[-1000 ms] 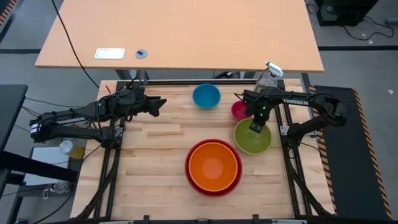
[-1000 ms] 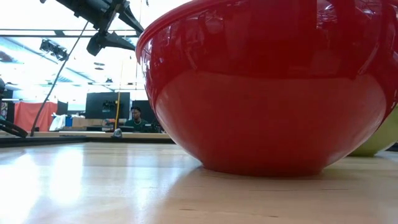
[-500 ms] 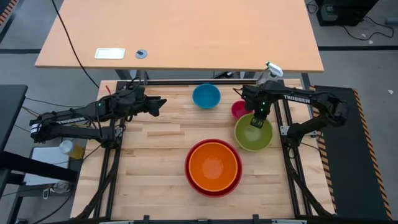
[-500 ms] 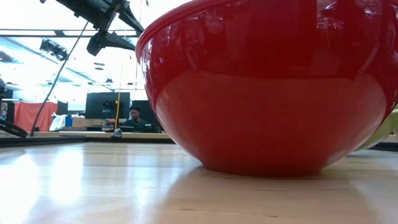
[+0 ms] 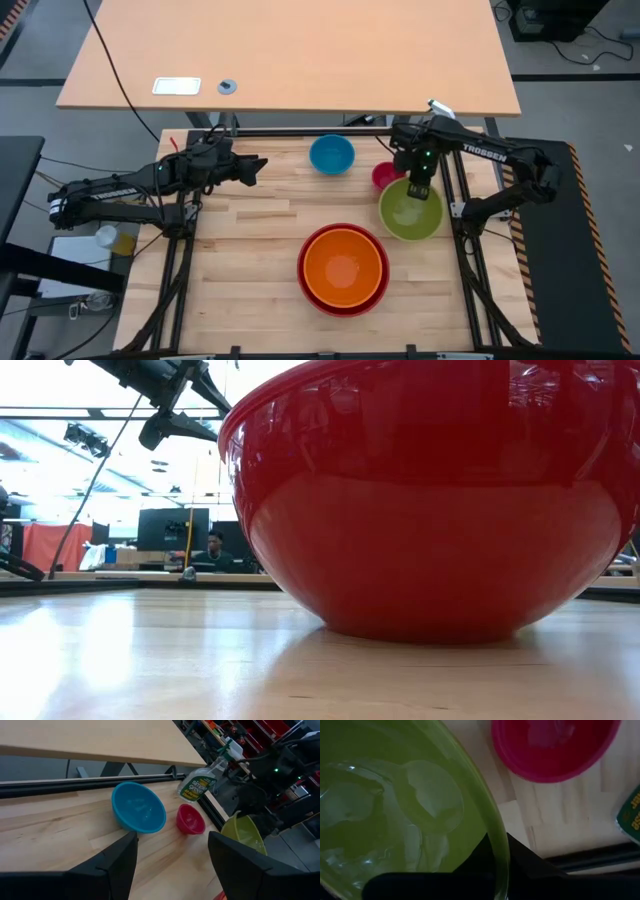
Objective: Nest bowls inside each other
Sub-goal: Stack the green bowl on the orange bowl
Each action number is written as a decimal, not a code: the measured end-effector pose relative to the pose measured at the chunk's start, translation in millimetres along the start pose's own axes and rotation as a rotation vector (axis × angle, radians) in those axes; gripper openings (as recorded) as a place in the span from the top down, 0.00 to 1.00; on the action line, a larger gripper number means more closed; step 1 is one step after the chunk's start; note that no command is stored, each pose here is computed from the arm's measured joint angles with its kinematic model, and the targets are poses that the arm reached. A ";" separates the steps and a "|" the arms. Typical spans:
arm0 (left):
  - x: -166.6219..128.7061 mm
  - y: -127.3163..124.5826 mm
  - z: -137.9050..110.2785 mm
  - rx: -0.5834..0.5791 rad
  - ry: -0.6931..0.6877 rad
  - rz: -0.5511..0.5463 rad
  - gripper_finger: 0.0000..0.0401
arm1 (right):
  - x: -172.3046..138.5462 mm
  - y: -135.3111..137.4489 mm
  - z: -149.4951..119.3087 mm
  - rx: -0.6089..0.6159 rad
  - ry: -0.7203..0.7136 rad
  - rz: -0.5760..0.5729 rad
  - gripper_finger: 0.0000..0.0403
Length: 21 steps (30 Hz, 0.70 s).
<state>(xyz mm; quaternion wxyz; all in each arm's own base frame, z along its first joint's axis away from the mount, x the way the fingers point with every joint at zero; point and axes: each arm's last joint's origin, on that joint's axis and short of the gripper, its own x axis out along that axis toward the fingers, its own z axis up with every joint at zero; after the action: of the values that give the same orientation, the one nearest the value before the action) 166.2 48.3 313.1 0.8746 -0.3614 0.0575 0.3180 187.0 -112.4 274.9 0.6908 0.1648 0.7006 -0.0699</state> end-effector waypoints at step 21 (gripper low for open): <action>0.0 -0.7 -0.8 0.028 0.029 -0.028 0.39 | -1.9 -5.0 -2.3 0.012 -0.029 0.123 0.95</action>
<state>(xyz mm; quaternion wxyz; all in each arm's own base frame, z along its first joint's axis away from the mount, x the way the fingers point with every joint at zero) 166.8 47.4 313.0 0.8831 -0.3544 0.0693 0.2996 183.1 -116.6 276.2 0.7028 0.2107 0.6786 -0.0337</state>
